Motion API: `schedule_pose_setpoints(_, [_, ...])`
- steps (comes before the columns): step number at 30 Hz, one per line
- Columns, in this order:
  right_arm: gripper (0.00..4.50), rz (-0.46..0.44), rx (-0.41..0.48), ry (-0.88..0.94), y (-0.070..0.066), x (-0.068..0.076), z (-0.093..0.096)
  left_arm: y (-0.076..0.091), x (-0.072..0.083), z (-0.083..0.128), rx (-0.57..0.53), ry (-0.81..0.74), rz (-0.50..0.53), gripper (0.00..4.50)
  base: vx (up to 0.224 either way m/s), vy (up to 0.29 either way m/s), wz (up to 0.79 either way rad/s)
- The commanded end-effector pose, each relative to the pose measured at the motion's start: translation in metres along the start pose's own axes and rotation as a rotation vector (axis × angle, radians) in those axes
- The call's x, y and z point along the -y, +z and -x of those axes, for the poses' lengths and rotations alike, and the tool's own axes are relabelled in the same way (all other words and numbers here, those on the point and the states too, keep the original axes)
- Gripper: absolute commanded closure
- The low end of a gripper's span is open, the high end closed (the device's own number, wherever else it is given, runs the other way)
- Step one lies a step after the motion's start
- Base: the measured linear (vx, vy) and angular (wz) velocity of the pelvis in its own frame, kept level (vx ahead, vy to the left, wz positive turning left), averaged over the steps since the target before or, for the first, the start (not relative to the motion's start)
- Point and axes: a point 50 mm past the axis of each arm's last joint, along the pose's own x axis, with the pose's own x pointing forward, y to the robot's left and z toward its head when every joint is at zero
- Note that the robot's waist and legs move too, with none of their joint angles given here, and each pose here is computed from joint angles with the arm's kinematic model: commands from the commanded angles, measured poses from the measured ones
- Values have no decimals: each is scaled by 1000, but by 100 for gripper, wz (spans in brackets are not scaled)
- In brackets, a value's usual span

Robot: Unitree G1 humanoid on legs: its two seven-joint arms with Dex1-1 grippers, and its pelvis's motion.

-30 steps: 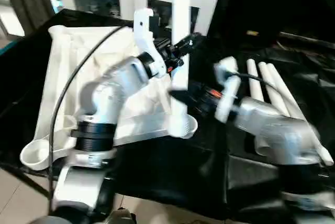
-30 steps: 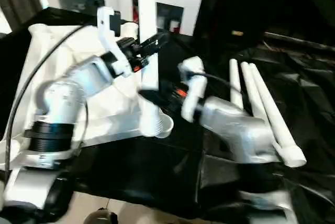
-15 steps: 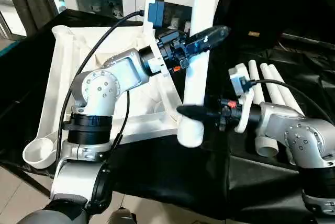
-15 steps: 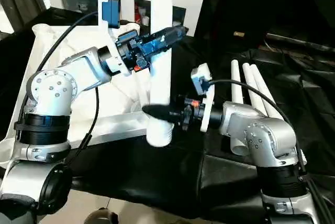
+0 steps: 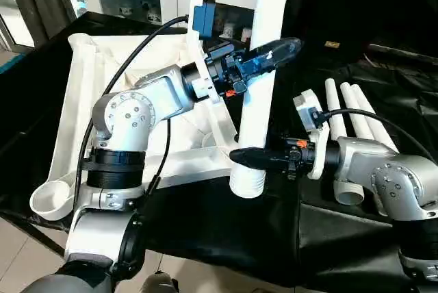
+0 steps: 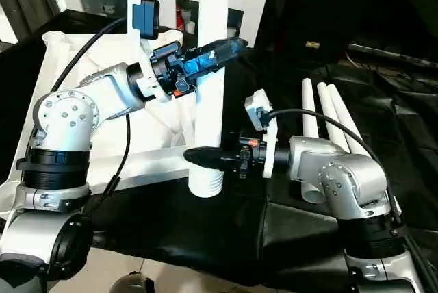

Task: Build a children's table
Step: Pick table leg

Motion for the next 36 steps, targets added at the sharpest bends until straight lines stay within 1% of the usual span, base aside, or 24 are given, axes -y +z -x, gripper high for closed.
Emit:
schedule_pose_setpoints(1, [145,15,-13,-18,1,1,3,1,10,-7,-12,-64,-9,273,0,0,0])
schedule_pose_setpoints(15, [145,1,-9,3,0,1,-2,0,12,-8,-14,-83,-1,273,0,0,0])
schedule_pose_setpoints(27, [145,-1,-8,13,0,1,-3,-3,14,-8,-38,-103,-5,273,0,0,0])
schedule_pose_setpoints(28, [163,-1,-8,14,0,2,-3,-3,15,-8,-41,-106,-7,273,0,0,0])
schedule_pose_setpoints(29, [163,-1,-9,14,0,2,-3,-3,15,-8,-41,-107,-7,273,0,0,0])
schedule_pose_setpoints(30, [181,-1,-9,14,0,2,-3,-3,15,-8,-42,-108,-7,273,0,0,0])
schedule_pose_setpoints(32, [184,-2,-7,15,0,2,-3,-3,15,-8,-44,-110,-8,273,0,0,0])
schedule_pose_setpoints(35, [218,-2,-7,17,0,1,-3,-3,15,-8,-43,-112,-8,273,0,0,0])
schedule_pose_setpoints(36, [220,-3,-6,18,0,1,-3,-3,15,-8,-41,-110,-8,273,0,0,0])
